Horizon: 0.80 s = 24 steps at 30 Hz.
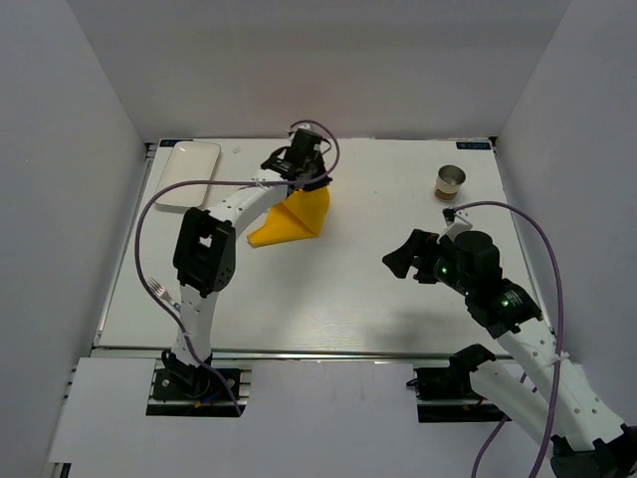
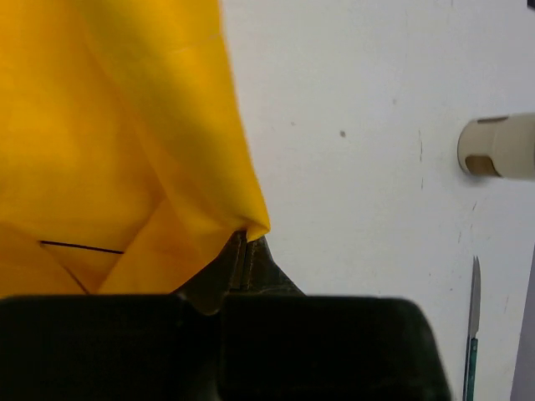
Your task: Set the dinner table for one person
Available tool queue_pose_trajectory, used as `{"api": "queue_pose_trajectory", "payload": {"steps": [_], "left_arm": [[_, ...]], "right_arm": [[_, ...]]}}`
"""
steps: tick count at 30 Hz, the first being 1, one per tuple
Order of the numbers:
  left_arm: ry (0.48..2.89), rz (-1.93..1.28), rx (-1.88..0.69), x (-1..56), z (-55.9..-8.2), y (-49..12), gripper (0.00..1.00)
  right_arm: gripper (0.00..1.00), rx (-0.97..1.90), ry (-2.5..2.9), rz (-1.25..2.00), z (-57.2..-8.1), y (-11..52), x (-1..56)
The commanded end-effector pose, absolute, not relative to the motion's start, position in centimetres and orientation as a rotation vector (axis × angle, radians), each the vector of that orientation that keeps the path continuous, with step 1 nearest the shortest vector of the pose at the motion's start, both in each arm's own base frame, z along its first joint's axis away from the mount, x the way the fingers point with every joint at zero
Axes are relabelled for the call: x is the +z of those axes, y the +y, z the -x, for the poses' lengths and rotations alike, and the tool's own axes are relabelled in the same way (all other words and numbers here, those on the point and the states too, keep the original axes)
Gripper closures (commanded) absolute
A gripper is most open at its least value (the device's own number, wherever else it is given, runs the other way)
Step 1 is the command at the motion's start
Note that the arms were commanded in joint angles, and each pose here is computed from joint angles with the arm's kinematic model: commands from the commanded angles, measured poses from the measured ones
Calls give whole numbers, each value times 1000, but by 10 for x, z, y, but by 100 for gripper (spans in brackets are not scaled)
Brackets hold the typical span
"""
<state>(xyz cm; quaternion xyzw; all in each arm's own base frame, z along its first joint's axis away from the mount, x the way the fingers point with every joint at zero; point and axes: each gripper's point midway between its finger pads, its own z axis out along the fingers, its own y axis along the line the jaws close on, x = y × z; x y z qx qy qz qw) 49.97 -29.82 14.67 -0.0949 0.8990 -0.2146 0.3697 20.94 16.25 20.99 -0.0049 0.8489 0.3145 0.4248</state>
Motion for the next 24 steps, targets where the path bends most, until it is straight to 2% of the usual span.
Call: {"api": "queue_pose_trajectory", "payload": {"steps": [1,4,8,11,14,15,18,20,24], "left_arm": [[2283,202,-580,153,-483,-344,99],[2309,154,-583,140,-476,-367,93],[2374,62,-605,113,-447,-403,79],[2408,34,-632,97,-413,-422,63],[2392,46,-654,107,-386,-430,27],[2350,52,-679,130,-382,-430,2],[2312,106,-598,153,-370,-413,2],[2257,178,-587,189,-368,-394,2],[2202,329,-416,220,-352,-330,2]], "right_arm": [[11,807,2024,-125,-220,158,219],[11,766,1981,-258,-225,143,216],[11,696,1927,-432,-221,116,215],[11,647,1851,-548,-218,93,218],[11,614,1789,-595,-216,79,224],[11,594,1783,-607,-217,75,223],[11,600,1804,-547,-220,83,225],[11,605,1873,-439,-225,99,216],[11,650,1969,-158,-239,138,206]]}}
